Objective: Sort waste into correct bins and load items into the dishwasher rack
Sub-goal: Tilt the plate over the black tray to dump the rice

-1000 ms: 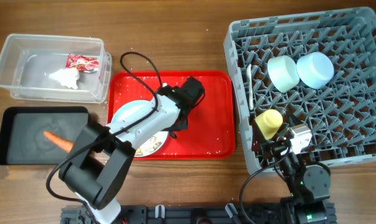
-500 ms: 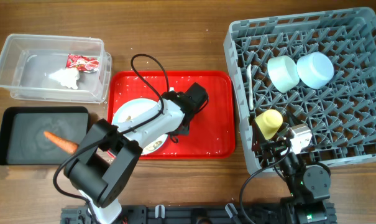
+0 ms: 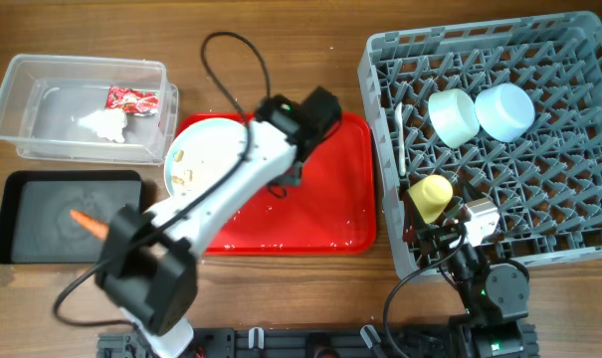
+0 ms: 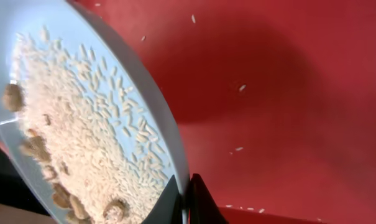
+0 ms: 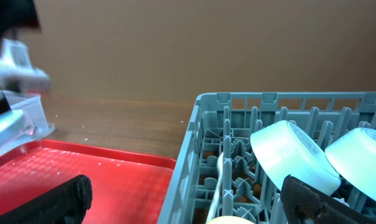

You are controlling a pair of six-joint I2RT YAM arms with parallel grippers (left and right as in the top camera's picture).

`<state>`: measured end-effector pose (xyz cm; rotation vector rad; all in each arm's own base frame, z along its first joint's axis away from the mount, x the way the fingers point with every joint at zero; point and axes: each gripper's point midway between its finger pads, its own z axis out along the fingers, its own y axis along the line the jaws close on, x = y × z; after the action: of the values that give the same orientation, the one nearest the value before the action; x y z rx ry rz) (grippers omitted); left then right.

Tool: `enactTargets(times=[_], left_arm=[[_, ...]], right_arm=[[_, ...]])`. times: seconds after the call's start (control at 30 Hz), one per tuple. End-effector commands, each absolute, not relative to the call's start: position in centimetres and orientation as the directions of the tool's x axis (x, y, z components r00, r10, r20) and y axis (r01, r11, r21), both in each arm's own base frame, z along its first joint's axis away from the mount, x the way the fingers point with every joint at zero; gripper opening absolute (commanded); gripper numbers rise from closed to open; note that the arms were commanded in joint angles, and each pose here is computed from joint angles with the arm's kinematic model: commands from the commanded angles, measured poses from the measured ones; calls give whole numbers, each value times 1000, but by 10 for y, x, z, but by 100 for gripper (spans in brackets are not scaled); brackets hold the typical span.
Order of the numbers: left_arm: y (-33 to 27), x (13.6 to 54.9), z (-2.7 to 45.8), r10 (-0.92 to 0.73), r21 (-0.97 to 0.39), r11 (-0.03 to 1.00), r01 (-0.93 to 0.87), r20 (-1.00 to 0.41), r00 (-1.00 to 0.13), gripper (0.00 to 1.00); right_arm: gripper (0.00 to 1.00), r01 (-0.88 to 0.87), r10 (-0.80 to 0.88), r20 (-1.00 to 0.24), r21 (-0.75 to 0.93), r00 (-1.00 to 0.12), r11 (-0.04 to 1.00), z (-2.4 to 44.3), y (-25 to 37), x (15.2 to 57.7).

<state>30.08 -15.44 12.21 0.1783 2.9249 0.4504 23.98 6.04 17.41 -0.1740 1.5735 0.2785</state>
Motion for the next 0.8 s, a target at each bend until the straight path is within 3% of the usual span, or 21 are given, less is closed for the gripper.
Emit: enactTargets(times=[0.0, 0.1, 0.27, 0.47, 0.57, 0.77], left_arm=[[-138, 304, 171, -24, 49, 998, -34, -204, -979, 4], [-84, 313, 201, -256, -123, 964, -234, -217, -942, 4], [-12, 319, 215, -384, -282, 904, -322, -202, -901, 4], [61, 314, 192, -507, -404, 821, -405, -188, -841, 4], [72, 313, 211, -539, -657, 698, -285, -220, -813, 4], [114, 294, 267, -667, -857, 513, -53, -358, -654, 4]], right_arm=[[100, -293, 78, -997, 80, -19, 953, 176, 62, 239], [100, -293, 78, -997, 80, -19, 953, 176, 62, 239], [100, -292, 78, -997, 80, -19, 953, 176, 62, 239], [100, -293, 78, -997, 80, -19, 953, 176, 62, 239], [100, -293, 78, -997, 80, -19, 953, 176, 62, 239], [100, -293, 78, -997, 80, -19, 953, 176, 62, 239]])
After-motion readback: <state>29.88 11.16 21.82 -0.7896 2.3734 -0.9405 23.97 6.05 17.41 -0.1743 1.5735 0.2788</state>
